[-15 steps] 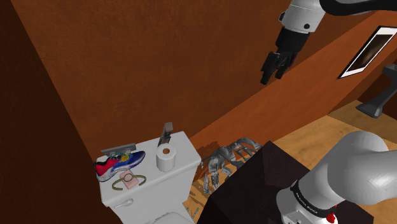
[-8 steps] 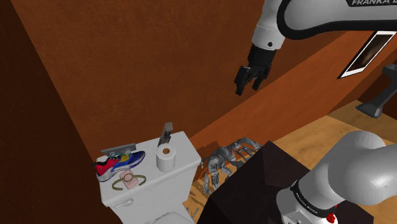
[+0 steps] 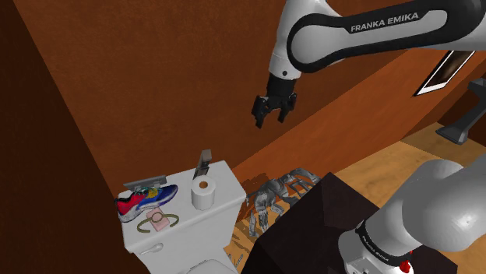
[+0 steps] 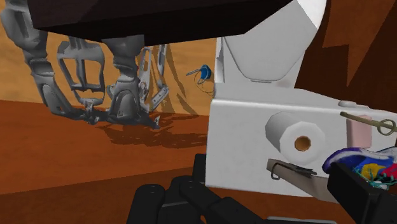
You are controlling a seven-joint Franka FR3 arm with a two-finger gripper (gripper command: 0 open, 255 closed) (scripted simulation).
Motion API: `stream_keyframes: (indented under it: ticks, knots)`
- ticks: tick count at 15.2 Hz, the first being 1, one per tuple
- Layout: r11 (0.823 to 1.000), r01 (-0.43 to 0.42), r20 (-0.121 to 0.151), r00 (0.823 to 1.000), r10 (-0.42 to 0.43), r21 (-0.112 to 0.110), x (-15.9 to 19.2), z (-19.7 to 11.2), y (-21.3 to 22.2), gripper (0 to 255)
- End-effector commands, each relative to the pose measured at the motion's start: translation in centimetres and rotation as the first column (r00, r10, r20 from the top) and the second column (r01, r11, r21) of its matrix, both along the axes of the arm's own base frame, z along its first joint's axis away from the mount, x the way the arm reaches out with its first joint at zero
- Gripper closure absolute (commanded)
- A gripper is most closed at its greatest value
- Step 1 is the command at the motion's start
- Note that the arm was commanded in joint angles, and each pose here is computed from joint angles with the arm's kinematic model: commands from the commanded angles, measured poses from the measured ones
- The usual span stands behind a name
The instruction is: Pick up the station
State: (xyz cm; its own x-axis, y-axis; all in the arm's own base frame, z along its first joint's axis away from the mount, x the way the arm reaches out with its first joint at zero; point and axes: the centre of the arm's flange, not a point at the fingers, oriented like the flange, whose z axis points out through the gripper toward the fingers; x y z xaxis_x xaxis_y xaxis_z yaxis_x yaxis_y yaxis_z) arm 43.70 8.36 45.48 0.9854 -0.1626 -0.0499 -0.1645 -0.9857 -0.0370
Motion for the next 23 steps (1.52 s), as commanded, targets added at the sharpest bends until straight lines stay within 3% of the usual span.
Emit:
stream_keyframes:
  ticks: [1, 20, 23]
  knots:
    - [1.000, 0.016, -0.007, 1.000, -0.016, 0.007, 1.4, -1.8, 1.7, 0]
    - [0.985, 0.161, -0.076, 0.985, -0.156, 0.057, 17.0, -18.0, 12.6, 0]
    - [0.985, 0.161, -0.076, 0.985, -0.156, 0.057, 17.0, -19.6, 12.6, 0]
